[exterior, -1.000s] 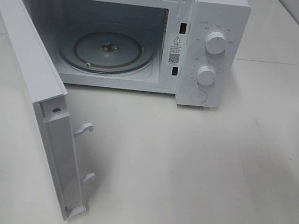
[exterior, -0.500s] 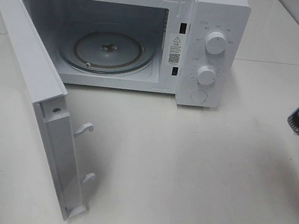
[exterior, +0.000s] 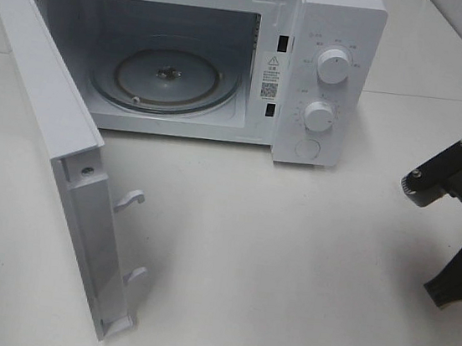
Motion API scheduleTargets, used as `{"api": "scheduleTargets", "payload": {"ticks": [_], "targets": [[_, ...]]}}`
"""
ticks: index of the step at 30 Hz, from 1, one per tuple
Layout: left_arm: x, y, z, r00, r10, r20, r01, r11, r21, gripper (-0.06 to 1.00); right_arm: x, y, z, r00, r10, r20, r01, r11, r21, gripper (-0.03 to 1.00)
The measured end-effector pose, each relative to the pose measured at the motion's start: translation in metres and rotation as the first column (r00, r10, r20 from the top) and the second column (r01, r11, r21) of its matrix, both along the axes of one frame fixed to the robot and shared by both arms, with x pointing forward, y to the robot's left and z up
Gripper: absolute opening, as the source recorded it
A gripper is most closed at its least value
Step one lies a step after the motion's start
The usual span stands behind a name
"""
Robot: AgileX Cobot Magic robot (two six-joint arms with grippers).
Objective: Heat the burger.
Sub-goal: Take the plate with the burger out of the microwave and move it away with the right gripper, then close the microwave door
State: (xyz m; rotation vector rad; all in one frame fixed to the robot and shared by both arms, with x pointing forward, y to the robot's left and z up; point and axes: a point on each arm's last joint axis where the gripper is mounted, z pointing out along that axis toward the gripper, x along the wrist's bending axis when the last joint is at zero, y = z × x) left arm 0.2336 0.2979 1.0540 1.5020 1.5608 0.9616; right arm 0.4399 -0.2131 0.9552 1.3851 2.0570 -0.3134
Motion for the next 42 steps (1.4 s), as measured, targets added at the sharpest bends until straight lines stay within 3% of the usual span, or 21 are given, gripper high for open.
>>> {"api": "scheduleTargets", "payload": {"ticks": [22,31,36,38,42], "targets": [[0.000,0.000,0.000,1.000,0.000,0.000,0.000,1.000,0.000,0.99,0.034,-0.022,-0.071,0.979,-0.186,-0.086,0.191,0.980,0.056,0.08],[0.000,0.000,0.000,1.000,0.000,0.000,0.000,1.000,0.000,0.99,0.038,-0.023,-0.085,0.979,-0.184,-0.089,0.190,0.980,0.061,0.11],[0.000,0.000,0.000,1.000,0.000,0.000,0.000,1.000,0.000,0.99,0.038,-0.025,-0.084,0.981,-0.177,-0.085,0.180,0.983,0.038,0.21],[0.000,0.000,0.000,1.000,0.000,0.000,0.000,1.000,0.000,0.99,0.038,-0.025,-0.084,0.978,-0.186,-0.091,0.189,0.981,0.030,0.32],[0.000,0.000,0.000,1.000,0.000,0.000,0.000,1.000,0.000,0.99,0.036,-0.024,-0.076,0.977,-0.195,-0.086,0.200,0.978,0.059,0.44]]}}
